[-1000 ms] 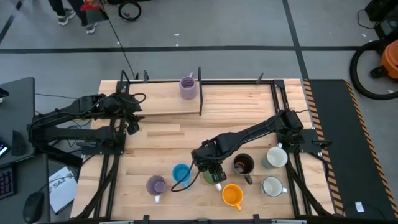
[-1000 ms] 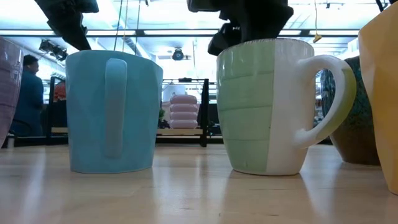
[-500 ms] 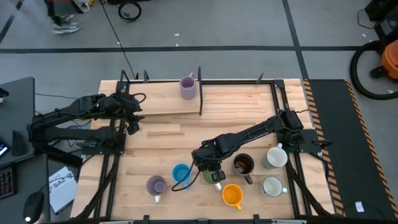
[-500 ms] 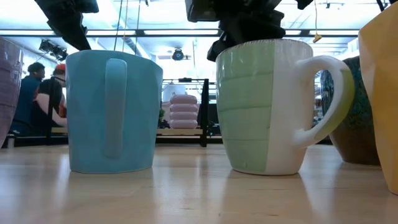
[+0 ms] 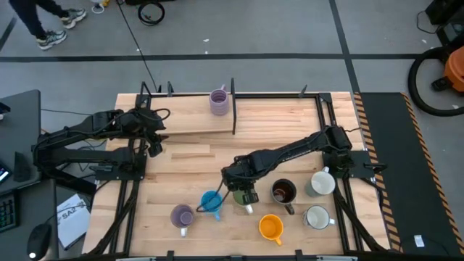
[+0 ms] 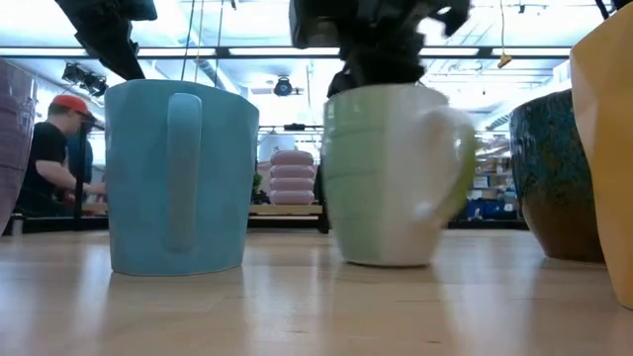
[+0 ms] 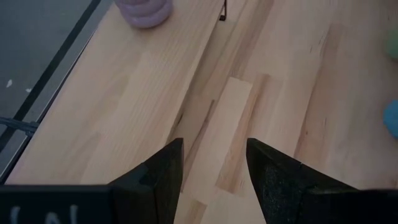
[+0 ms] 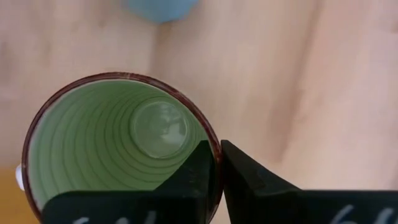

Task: Place coffee mugs
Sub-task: Put the green mug on the shelf

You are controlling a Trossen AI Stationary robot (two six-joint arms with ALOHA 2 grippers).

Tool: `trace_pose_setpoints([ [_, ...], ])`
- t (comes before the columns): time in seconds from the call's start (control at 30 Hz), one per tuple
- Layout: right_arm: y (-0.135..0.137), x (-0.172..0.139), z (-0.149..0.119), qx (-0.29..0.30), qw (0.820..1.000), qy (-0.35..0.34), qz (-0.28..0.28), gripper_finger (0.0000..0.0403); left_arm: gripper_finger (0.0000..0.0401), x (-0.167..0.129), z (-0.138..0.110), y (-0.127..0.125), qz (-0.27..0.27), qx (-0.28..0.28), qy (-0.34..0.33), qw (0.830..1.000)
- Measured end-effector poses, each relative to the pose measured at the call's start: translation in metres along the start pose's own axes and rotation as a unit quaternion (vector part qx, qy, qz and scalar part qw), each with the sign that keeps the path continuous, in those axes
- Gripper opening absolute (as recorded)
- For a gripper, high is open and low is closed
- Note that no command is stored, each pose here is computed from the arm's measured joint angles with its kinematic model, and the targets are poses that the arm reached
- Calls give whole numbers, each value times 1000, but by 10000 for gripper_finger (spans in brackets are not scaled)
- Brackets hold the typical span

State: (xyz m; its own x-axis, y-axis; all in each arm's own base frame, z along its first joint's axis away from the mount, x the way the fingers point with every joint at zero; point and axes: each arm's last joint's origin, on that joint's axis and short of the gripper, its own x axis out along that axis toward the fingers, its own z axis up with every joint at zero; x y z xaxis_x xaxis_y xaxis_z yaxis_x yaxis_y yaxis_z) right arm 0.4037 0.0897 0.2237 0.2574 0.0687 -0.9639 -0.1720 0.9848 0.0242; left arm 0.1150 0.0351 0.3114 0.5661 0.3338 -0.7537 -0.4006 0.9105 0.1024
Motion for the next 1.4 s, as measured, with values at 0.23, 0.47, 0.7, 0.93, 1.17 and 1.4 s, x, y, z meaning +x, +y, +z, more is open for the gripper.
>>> trace_pose_setpoints([
  [0.23, -38, -11, 8, -15, 999, -21, -29, 26, 181, 0, 3, 1, 16, -8, -17, 1000],
  [0.47, -94, -24, 15, 42, 995, -73, -51, 29, 181, 0, 5, 1, 15, -22, -27, 999],
  [0.7, -137, -40, 18, 68, 988, -116, -73, 28, 181, 0, 6, 1, 14, -55, -34, 998],
  [0.93, -163, -62, 20, 71, 982, -150, -93, 28, 181, -1, 13, 0, 4, -71, -67, 995],
  [1.17, -167, -63, 17, 76, 983, -143, -83, 27, 181, 29, 5, -13, -42, -30, -92, 994],
  [1.4, -178, -57, 22, 83, 984, -136, -86, 27, 181, 49, -4, -18, -42, -37, -100, 993],
])
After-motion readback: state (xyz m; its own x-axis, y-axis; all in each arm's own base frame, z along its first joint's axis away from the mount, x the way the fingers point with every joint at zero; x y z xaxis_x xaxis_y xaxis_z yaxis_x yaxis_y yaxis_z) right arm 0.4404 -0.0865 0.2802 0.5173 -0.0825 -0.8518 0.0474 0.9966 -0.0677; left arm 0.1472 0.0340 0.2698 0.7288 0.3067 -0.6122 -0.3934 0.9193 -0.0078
